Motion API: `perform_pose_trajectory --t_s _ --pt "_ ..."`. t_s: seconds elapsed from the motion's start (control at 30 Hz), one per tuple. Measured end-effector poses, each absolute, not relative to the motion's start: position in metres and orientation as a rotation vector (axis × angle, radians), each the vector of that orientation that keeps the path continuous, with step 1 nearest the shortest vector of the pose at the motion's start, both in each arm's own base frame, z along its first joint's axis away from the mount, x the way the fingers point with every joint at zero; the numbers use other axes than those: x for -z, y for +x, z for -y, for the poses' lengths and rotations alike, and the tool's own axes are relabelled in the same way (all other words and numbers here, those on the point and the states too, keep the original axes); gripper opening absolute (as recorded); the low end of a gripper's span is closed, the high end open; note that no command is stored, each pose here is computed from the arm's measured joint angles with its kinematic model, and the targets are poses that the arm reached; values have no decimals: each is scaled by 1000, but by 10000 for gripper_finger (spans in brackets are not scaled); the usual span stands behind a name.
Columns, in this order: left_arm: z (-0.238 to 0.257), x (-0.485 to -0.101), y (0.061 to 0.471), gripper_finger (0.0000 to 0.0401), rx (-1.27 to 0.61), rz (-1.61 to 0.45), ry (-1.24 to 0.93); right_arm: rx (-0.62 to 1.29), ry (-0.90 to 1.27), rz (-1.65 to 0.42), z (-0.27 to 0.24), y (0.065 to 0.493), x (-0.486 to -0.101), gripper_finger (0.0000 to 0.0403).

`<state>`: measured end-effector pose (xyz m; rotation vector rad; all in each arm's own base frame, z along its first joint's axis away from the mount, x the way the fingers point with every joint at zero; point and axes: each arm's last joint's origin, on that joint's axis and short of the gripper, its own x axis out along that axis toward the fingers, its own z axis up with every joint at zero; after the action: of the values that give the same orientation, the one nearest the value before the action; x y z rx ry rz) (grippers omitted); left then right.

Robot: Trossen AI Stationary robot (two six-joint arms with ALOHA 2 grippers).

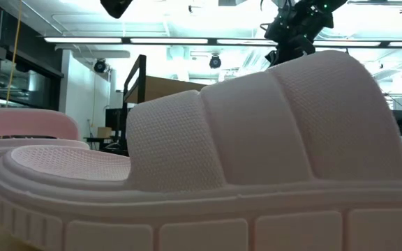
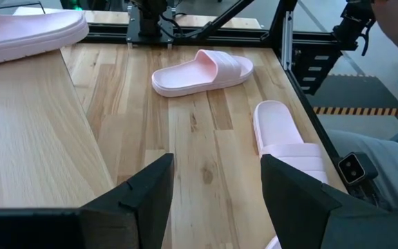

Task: Pick and place slides into the shelf
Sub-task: Put the pink slide on the shelf

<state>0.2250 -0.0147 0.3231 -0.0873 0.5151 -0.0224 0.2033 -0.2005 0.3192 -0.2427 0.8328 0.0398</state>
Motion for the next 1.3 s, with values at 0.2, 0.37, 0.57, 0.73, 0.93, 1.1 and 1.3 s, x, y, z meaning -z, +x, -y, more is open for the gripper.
perform_pose_trajectory --t_s 0.2,0.37,0.57,0.73,0.93,1.1,1.3 --pt "15 -323 225 200 22 -515 -87 -43 -196 -849 199 202 -318 21" --pt "15 -323 225 200 23 -515 -87 -25 -157 -851 199 202 -317 85" --pt "15 -323 225 200 23 -514 -87 -15 -127 -853 199 202 -317 142" --pt "15 -323 225 200 23 -514 -87 -39 -94 -836 197 201 -317 170" --pt "15 -323 225 200 23 -514 -87 -40 -52 -838 196 201 -316 184" --pt "15 -323 225 200 22 -514 -87 -35 -37 -840 195 201 -316 183" --pt "15 -323 225 200 20 -514 -85 -50 -52 -832 191 206 -321 183"
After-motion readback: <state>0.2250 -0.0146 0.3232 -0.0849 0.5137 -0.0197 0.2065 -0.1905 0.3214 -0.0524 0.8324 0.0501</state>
